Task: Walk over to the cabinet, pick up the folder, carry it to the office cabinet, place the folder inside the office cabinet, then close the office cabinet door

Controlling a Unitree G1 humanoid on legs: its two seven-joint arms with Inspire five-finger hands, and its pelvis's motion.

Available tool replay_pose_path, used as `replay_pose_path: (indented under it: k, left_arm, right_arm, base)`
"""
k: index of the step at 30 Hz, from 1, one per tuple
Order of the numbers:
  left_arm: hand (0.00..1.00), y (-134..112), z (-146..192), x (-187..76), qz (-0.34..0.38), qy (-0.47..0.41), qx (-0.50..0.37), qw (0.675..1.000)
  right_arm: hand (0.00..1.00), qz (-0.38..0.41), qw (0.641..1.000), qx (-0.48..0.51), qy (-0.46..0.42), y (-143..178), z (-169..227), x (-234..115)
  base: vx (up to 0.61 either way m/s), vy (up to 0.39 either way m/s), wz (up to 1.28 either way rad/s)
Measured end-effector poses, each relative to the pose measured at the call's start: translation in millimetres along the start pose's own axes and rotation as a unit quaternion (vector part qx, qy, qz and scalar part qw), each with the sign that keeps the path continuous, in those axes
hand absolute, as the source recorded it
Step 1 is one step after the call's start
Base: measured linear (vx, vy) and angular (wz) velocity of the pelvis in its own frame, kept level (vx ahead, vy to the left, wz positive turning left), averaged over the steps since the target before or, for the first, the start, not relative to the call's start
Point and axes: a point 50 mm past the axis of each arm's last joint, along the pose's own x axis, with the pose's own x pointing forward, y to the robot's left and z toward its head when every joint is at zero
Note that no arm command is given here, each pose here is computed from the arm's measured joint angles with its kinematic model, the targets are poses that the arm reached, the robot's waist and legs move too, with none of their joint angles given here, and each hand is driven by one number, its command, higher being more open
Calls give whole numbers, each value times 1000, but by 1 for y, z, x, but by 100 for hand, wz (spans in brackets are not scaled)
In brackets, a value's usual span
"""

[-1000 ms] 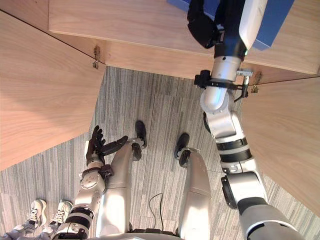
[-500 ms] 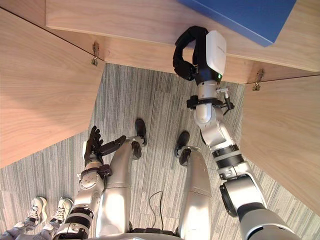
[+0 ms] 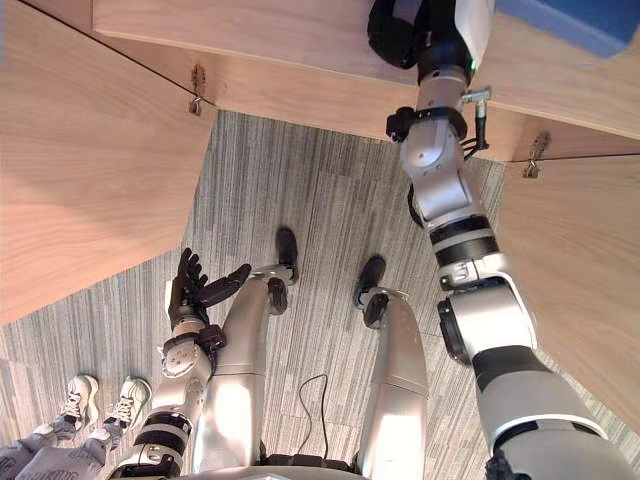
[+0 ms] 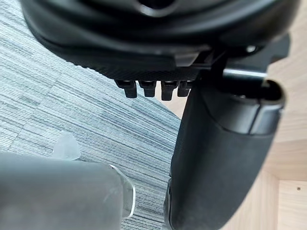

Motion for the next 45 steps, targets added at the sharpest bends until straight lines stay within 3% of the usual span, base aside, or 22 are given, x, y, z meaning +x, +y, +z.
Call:
replay_pose_path:
  k: [9,14,16,22,23,29,33,34,37,40,45]
  left_arm:
    - [100,-3,0,0,-9,4,8,1000]
    - [100,-1,-3,0,-6,16,8,1000]
    - [100,1,-8,-2,-4,29,8,1000]
    - [100,5,-34,-21,-15,86,27,996]
    - [100,4,-41,-25,-20,100,33,994]
    - [100,26,-85,-50,-27,200,110,973]
    - [100,40,-103,-61,-27,251,144,957]
    - [100,44,-109,-67,-24,268,145,952]
    - [100,52,-117,-77,-14,293,152,944]
    - [100,65,-124,-85,6,318,153,936]
    - [100,82,-130,-94,26,345,166,923]
  right_arm:
    - [0,-12,996,55,75,-6,0,23]
    - [0,-46,986,108,122,-17,-20,14]
    - [0,-50,983,124,123,-18,-31,-7]
    - [0,1,973,168,157,5,-63,-134]
    - [100,20,967,176,183,9,-70,-166]
    - [100,196,904,137,354,31,-104,-316]
    - [100,264,837,79,474,32,-137,-385]
    - [100,269,802,61,530,28,-150,-412]
    - [100,238,747,49,619,12,-164,-449]
    - [100,138,685,66,712,-14,-176,-481]
    - [100,28,644,85,760,-40,-183,-497]
  base:
    - [-50,-21,7]
    - [-53,-36,7]
    - [1,-6,-9]
    - [60,-17,-23]
    - [87,-22,-19]
    - [133,-13,-32]
    - [170,20,-29]
    - [141,29,-35]
    - [131,29,-35]
    - [100,49,-54]
    - [-5,29,-39]
